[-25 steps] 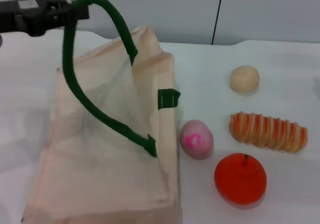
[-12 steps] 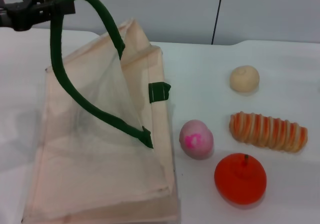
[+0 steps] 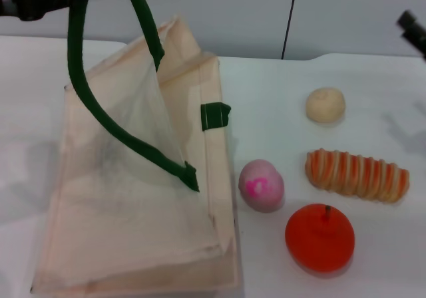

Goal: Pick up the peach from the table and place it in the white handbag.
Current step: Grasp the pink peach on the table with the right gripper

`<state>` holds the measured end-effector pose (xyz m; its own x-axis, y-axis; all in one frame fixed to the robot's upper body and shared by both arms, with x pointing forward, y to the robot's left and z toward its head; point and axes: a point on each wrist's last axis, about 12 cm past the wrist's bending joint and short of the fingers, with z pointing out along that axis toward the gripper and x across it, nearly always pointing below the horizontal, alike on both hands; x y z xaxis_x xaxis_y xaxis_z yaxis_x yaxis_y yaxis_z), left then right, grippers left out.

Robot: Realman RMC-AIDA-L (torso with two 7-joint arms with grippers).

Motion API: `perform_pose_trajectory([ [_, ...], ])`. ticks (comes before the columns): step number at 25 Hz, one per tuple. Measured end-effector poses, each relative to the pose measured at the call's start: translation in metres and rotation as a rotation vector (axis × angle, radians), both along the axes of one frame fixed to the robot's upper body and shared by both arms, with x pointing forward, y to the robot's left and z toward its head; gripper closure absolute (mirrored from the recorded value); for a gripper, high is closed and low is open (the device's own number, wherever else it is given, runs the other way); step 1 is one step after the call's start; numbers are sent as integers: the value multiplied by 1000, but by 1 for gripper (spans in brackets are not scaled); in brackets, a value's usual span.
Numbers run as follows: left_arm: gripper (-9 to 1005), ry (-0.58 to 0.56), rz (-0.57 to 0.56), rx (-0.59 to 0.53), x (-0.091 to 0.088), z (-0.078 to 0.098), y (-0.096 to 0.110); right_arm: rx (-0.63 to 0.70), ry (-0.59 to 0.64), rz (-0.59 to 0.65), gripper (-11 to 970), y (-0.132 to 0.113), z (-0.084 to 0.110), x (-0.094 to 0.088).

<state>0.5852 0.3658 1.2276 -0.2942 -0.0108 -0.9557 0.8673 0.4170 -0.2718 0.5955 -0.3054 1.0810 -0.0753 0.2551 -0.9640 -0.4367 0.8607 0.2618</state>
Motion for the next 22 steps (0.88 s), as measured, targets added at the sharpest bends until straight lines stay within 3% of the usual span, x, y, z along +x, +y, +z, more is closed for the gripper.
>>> perform_pose_trajectory([
  [10, 852, 8, 7, -5, -1, 0, 2, -330, 86, 579, 68, 41, 24, 2],
  [17, 852, 15, 6, -7, -1, -2, 1, -483, 173, 772, 68, 78, 15, 3],
  [22, 852, 25, 9, -10, -2, -3, 2, -538, 229, 834, 66, 87, 8, 0],
])
